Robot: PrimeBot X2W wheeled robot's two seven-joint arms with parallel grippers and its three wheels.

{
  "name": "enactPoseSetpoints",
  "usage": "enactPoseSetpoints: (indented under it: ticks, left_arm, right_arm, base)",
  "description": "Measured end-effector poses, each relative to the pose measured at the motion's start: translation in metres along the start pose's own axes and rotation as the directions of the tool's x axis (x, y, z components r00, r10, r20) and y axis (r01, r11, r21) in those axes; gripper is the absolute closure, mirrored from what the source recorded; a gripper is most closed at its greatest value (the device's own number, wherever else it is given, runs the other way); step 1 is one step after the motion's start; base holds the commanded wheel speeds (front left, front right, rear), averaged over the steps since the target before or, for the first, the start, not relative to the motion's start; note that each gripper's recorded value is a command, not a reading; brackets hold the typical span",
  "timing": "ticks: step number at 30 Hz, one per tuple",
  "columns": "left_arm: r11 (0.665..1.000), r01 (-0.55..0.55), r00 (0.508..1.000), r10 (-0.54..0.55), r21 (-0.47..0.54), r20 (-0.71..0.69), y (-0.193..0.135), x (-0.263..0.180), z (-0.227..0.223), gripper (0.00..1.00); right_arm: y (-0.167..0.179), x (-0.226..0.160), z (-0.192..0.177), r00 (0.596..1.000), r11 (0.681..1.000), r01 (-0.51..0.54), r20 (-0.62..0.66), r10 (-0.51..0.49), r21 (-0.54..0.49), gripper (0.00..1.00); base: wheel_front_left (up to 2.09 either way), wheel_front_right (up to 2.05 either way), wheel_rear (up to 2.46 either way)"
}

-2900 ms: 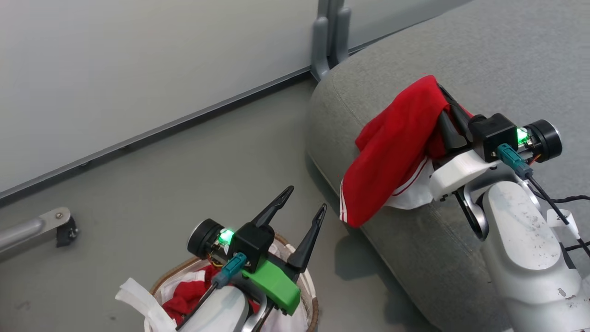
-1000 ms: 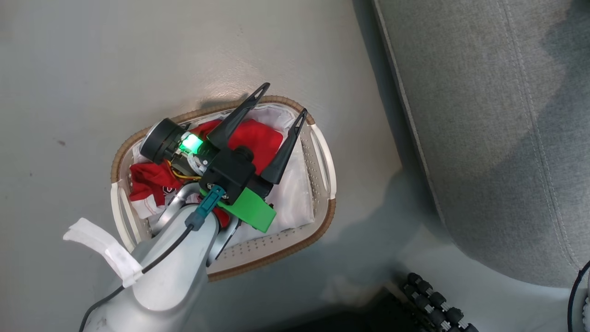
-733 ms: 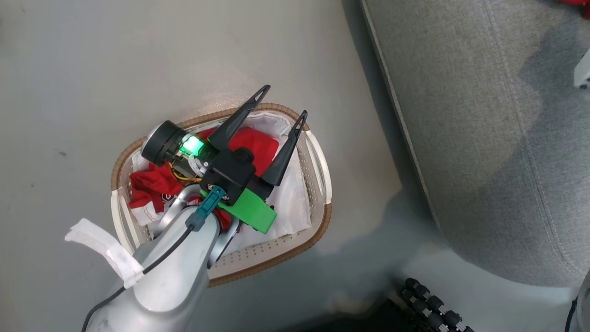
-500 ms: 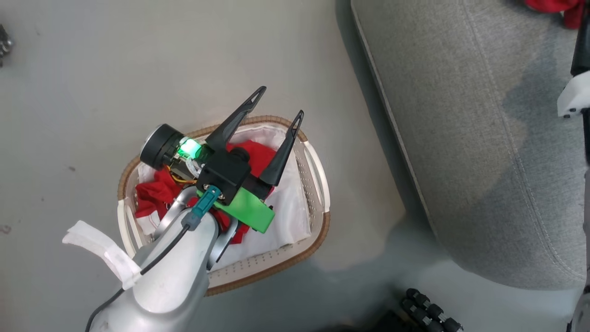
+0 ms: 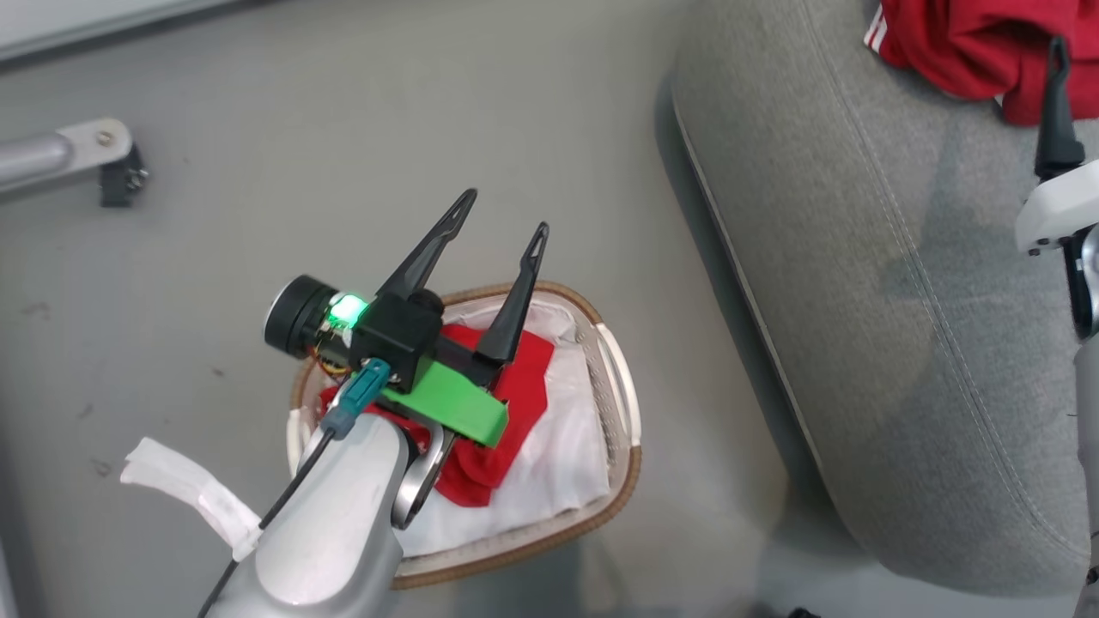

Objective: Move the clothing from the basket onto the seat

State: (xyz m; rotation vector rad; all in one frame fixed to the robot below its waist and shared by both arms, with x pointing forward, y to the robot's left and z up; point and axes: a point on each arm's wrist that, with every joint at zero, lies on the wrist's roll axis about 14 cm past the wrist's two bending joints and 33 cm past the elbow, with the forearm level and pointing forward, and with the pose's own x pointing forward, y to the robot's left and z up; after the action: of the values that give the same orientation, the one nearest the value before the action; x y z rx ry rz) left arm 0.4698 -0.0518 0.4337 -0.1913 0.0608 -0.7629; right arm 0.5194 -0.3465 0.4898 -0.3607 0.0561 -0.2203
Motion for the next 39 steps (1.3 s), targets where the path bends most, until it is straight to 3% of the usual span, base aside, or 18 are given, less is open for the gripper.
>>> enactPoseSetpoints:
  ticks: [4, 10, 17, 22, 31, 39]
  left_arm:
    - [0.996, -0.091, 0.996, 0.091, -0.003, 0.013, 0.015, -0.019, 0.014, 0.0]
    - [0.962, -0.273, 0.961, 0.273, -0.014, 0.037, 0.049, -0.062, 0.034, 0.0]
    - [0.902, -0.431, 0.9, 0.43, -0.003, 0.067, 0.076, -0.116, 0.051, 0.0]
    - [0.857, -0.515, 0.854, 0.513, 0.002, 0.087, 0.086, -0.152, 0.06, 0.0]
    - [0.8, -0.598, 0.796, 0.599, -0.035, 0.09, 0.082, -0.197, 0.059, 0.0]
    - [0.784, -0.618, 0.781, 0.621, -0.057, 0.07, 0.067, -0.221, 0.049, 0.0]
  right_arm:
    - [0.022, -0.004, 0.021, 0.998, 0.998, -0.051, 0.049, 0.049, 0.047, 0.0]
    - [0.068, -0.013, 0.057, 0.981, 0.979, -0.154, 0.139, 0.135, 0.133, 0.0]
    - [0.138, -0.041, 0.085, 0.94, 0.925, -0.314, 0.208, 0.27, 0.215, 0.0]
    - [0.161, -0.062, 0.095, 0.924, 0.886, -0.362, 0.235, 0.301, 0.289, 0.0]
    - [0.164, -0.107, 0.08, 0.928, 0.839, -0.369, 0.21, 0.308, 0.4, 0.0]
    - [0.152, -0.148, 0.064, 0.937, 0.828, -0.35, 0.185, 0.298, 0.439, 0.0]
  base:
    - [0.0, 0.0, 0.0]
    - [0.0, 0.0, 0.0]
    - [0.0, 0.0, 0.0]
    - [0.0, 0.0, 0.0]
    - [0.0, 0.0, 0.0]
    - [0.0, 0.0, 0.0]
